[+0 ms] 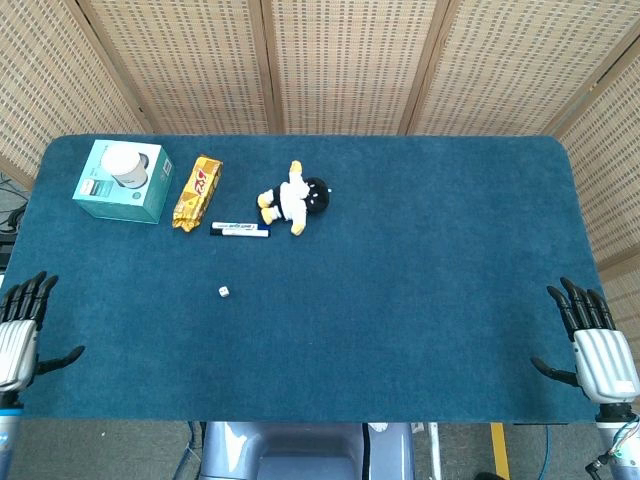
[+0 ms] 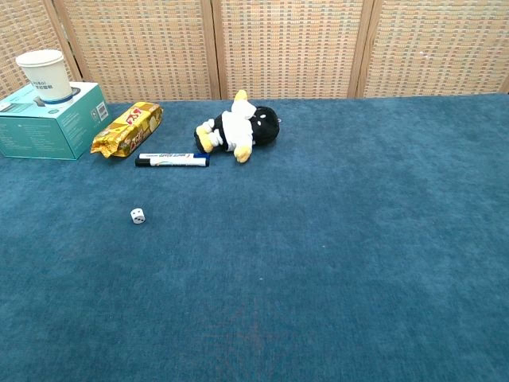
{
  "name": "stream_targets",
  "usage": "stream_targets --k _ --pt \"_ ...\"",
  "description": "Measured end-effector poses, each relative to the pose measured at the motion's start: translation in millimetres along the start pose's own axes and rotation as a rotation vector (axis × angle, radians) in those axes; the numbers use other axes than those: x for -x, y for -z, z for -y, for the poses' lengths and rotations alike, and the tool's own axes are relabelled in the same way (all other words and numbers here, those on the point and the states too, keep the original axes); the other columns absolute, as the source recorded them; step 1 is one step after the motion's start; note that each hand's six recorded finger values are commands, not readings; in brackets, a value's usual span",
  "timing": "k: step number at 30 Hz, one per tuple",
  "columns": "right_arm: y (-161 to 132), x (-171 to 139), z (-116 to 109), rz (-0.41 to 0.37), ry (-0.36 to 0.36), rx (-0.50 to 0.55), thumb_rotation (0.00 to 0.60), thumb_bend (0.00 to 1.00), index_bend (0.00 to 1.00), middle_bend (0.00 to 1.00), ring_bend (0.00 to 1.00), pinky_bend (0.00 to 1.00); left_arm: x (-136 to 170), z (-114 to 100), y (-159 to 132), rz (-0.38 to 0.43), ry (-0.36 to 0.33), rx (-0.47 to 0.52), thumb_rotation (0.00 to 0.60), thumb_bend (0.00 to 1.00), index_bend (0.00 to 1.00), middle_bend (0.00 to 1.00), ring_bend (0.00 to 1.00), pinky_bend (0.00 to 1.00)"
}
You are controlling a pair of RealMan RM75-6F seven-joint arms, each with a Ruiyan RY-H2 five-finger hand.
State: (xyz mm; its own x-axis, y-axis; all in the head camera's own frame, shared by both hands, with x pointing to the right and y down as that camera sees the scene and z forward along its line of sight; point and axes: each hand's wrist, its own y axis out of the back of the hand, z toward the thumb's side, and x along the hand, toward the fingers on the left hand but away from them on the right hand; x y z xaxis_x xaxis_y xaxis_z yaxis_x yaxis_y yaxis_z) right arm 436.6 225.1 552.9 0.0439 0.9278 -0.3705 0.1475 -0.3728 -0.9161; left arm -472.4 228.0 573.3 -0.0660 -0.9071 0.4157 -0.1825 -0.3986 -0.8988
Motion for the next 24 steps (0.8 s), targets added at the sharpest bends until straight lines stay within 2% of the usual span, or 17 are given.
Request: stream_targets --k 6,10,12,18,20,24 --pt "0 -1 0 0.001 0.003 -0.001 0.6 0.13 0.0 0.0 0.0 0.0 -1 -2 -2 0.034 -0.015 0.001 0.6 0.12 0.0 0.0 0.0 0.0" --pt "1 -1 -1 0.001 0.005 0.001 0.6 0.13 0.0 0.0 0.0 0.0 -9 0 -15 0.119 -0.003 -0.017 0.6 0.13 0.02 0.0 0.0 0.0" --pt "1 -1 -1 0.0 0.004 0.002 0.6 0.13 0.0 0.0 0.0 0.0 -16 2 -25 0.179 0.005 -0.034 0.6 0.15 0.07 0.0 0.0 0.0" --pt "2 1 1 0.005 -0.001 -0.002 0.6 0.13 0.0 0.0 0.0 0.0 -65 17 -68 0.391 0.047 -0.14 0.6 0.26 0.29 0.0 0.0 0.0" --pt "2 2 2 0.009 -0.003 -0.004 0.6 0.13 0.0 0.0 0.0 0.0 -82 26 -80 0.442 0.066 -0.191 0.6 0.29 0.32 0.0 0.0 0.0" --pt "4 4 3 0.015 -0.008 -0.008 0.6 0.13 0.0 0.0 0.0 0.0 -116 54 -102 0.505 0.114 -0.313 0.6 0.31 0.33 0.0 0.0 0.0"
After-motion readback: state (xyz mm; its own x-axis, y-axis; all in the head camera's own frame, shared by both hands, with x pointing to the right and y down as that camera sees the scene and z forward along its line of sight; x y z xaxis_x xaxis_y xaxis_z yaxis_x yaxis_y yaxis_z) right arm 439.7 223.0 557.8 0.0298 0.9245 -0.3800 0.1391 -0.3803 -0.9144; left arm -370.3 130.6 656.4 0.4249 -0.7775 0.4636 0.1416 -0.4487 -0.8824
